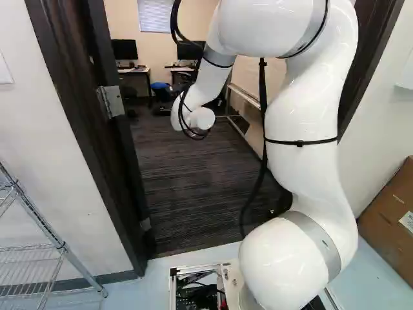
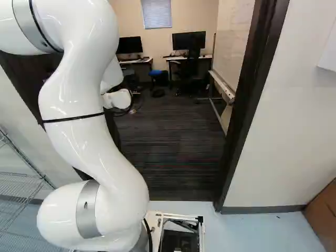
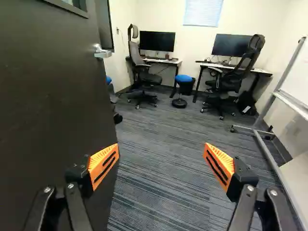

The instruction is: Open the door and move inside

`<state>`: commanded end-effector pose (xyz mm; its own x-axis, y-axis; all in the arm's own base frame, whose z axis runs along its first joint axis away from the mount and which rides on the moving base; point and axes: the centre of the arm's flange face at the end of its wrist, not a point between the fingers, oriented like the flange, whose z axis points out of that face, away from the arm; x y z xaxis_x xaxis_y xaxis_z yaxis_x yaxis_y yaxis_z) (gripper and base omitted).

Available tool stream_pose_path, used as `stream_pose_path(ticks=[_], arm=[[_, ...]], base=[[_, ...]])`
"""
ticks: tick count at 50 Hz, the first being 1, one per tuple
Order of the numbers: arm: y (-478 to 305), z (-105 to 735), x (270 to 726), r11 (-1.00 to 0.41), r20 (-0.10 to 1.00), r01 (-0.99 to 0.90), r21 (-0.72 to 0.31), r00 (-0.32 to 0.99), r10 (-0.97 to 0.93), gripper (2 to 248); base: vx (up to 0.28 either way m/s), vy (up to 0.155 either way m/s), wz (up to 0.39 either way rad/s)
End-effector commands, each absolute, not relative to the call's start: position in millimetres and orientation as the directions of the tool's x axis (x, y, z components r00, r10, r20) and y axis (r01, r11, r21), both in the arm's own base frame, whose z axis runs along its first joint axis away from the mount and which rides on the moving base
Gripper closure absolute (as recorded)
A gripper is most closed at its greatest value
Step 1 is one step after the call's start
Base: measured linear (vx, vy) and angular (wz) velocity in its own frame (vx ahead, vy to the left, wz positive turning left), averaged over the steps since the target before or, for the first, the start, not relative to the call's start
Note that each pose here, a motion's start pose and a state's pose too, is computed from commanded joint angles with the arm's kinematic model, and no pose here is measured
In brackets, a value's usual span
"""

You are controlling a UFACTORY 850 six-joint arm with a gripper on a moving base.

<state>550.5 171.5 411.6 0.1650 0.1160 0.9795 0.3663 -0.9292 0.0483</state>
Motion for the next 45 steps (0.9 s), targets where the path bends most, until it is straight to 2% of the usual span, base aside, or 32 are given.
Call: stream_pose_path(ticks=[45], arm=[[99.3,414.0,543.6,-0.969,0.977,0.243,0.042,0.191,0.090,3]], base=[[0.000,0.000,0.000]])
